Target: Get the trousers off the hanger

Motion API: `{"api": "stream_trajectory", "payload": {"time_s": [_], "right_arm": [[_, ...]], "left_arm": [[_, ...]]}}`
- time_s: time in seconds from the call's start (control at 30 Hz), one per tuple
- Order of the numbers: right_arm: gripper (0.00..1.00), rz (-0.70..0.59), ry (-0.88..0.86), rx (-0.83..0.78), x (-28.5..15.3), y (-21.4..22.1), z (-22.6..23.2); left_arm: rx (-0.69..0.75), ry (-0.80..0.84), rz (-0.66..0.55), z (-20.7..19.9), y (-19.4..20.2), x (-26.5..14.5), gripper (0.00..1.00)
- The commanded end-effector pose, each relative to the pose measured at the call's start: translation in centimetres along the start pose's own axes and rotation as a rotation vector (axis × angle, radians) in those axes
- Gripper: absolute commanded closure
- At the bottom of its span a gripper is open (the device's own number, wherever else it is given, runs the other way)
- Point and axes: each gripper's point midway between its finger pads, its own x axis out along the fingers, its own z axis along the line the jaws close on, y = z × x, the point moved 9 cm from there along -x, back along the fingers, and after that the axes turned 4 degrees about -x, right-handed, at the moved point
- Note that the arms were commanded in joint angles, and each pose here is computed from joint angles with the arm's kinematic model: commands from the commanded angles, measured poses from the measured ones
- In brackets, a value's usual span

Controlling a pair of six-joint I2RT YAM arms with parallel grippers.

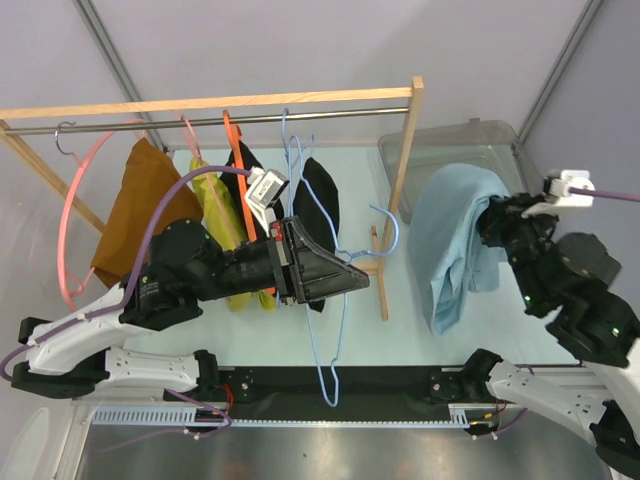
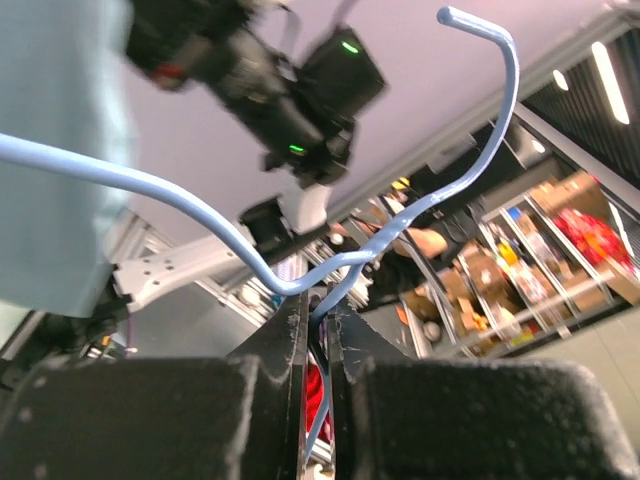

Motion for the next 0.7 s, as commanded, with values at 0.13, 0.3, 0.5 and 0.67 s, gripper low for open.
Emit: {"api": "stream_trajectory", "payload": {"time_s": [0.13, 0.3, 0.5, 0.67], "right_arm": [[1.00, -0.184, 0.236, -0.012, 2.4, -4.5, -0.3], [1.00, -0.193, 0.361, -0.124, 3.7, -5.3, -1.0], [1.00, -0.192, 0.439, -0.194, 7.0, -6.0, -2.5], [1.00, -0.178, 0.490, -0.186, 10.5, -6.1, -4.6]], "left_arm": [[0.041, 0.215, 0.038, -3.1, -0.5, -0.9, 1.00], [-0.007, 0.296, 0.099, -4.0, -0.2, -1.0, 1.00], [0.005, 0.396, 0.156, -5.4, -0.1, -1.7, 0.99], [0.103, 0.372, 0.155, -5.2, -0.2, -2.2, 1.00]]}}
